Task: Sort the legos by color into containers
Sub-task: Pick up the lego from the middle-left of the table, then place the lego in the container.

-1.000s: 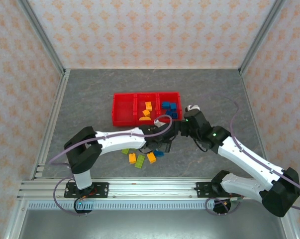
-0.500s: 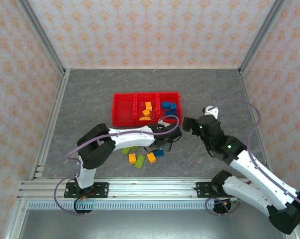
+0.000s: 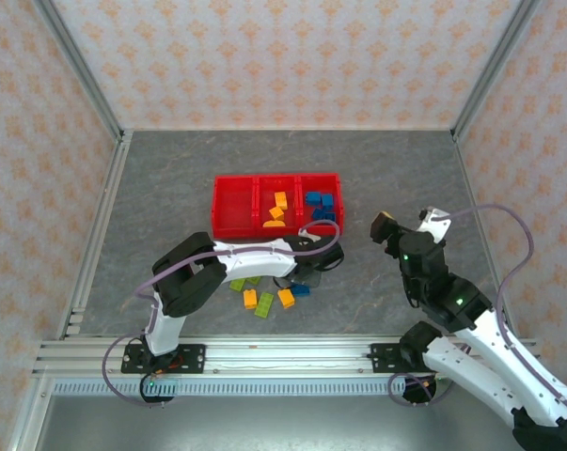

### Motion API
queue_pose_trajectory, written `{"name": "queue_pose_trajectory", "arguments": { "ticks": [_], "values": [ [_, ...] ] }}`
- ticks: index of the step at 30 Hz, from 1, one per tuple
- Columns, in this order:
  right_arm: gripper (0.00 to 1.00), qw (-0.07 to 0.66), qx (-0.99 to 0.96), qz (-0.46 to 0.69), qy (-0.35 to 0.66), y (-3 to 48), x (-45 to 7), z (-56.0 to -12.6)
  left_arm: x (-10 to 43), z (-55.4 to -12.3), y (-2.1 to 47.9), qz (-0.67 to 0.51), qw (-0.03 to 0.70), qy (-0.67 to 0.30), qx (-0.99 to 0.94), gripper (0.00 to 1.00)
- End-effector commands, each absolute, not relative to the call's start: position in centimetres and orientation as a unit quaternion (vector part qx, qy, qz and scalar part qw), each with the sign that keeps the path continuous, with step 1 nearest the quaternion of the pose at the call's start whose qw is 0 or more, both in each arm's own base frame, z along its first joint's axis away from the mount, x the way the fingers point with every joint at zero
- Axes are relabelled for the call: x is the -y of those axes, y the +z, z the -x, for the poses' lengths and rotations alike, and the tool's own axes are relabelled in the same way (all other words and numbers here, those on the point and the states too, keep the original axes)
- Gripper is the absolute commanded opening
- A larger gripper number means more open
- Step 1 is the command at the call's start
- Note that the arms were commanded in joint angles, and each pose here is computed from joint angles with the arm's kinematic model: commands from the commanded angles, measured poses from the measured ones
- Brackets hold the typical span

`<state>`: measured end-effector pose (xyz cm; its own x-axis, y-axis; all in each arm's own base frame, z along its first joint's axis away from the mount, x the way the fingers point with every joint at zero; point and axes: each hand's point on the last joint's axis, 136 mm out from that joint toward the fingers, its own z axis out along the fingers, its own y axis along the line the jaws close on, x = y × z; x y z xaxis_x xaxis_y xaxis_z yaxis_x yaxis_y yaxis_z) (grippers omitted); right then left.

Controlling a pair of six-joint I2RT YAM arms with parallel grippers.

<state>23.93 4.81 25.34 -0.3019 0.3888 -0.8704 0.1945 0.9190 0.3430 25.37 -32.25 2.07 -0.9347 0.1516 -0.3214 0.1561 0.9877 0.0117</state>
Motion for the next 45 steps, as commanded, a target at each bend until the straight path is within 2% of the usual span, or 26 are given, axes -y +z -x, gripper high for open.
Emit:
{"name": "queue_pose_trajectory", "arguments": {
  "ticks": [1,4,6,10,21,29,32,38,45],
  "values": [
    [1.00,0.570,-0.794,-0.201,0.070,25.3,-3.8,-23.7,30.3,-25.4,1.2,-0.058,0.158,0.026,-0.985,0.39],
    [1.00,0.571,-0.793,-0.203,0.069,25.3,-3.7,-23.7,29.6,-25.7,1.9,-0.042,0.173,0.030,-0.984,0.34],
    [1.00,0.573,-0.791,-0.204,0.068,25.3,-3.6,-23.7,29.0,-26.1,2.9,-0.024,0.191,0.033,-0.981,0.27],
    [1.00,0.574,-0.790,-0.206,0.068,25.2,-3.5,-23.6,28.2,-26.8,5.5,0.007,0.229,0.021,-0.973,0.22],
    [1.00,0.583,-0.780,-0.214,0.075,25.6,-3.1,-23.3,25.6,-30.2,14.1,0.082,0.346,-0.023,-0.934,0.19],
    [1.00,0.586,-0.777,-0.216,0.081,25.8,-3.0,-23.1,22.9,-37.6,17.9,0.101,0.395,0.005,-0.913,0.19],
    [1.00,0.587,-0.775,-0.217,0.084,25.9,-3.0,-23.1,22.4,-40.6,18.3,0.108,0.400,0.011,-0.910,0.23],
    [1.00,0.587,-0.776,-0.217,0.084,25.8,-3.0,-23.0,22.4,-45.1,15.9,0.118,0.384,0.005,-0.916,0.24],
    [1.00,0.590,-0.772,-0.220,0.085,26.0,-2.8,-22.9,22.4,-47.8,13.2,0.120,0.384,0.026,-0.915,0.26]
  ]
}}
